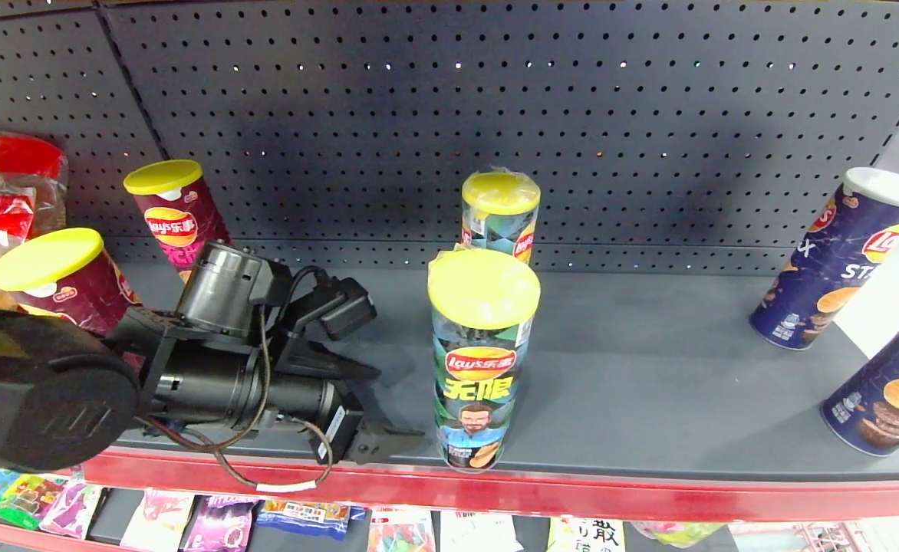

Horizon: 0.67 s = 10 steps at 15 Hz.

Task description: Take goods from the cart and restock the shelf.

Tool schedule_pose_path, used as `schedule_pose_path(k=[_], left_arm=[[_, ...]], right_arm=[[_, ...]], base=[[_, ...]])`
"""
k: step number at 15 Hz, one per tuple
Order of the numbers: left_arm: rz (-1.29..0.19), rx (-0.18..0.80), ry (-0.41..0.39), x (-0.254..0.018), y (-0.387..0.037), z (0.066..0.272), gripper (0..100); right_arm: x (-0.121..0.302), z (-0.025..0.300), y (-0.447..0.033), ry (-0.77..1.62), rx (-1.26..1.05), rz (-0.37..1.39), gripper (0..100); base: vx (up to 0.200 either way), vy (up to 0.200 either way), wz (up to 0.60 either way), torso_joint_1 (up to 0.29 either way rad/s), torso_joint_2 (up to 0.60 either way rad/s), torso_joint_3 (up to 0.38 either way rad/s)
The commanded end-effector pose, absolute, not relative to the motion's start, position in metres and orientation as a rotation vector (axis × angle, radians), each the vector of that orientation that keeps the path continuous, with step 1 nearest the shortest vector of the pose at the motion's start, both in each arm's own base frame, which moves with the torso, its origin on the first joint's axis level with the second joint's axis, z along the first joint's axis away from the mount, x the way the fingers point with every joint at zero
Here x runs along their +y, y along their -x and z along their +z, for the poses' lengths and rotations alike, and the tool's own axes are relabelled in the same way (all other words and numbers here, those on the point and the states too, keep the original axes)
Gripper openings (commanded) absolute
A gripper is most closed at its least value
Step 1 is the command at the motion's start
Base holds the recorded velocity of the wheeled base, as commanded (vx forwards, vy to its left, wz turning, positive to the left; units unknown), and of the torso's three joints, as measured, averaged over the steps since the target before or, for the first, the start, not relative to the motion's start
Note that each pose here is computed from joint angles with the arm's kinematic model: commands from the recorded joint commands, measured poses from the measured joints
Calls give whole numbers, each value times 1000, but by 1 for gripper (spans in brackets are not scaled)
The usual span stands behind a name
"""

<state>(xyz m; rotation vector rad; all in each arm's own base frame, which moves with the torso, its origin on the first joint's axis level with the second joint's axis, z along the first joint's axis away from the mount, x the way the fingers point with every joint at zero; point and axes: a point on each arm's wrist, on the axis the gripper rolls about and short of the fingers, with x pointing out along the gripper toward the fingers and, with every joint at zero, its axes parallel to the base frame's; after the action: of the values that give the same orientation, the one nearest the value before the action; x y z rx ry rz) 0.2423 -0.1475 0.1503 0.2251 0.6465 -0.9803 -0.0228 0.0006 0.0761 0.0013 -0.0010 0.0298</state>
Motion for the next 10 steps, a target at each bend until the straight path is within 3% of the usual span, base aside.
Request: schedule_pose_path(k=[1,10], left_arm=[[-981,655,-226,-150,-246,148,100],[-989,642,-231,-160,-258,148,100]], right_arm=[[1,76,23,-2,-2,31,100],[1,76,23,-2,-2,31,100]], base=[[0,0,0,0,0,0],[0,0,0,0,0,0]])
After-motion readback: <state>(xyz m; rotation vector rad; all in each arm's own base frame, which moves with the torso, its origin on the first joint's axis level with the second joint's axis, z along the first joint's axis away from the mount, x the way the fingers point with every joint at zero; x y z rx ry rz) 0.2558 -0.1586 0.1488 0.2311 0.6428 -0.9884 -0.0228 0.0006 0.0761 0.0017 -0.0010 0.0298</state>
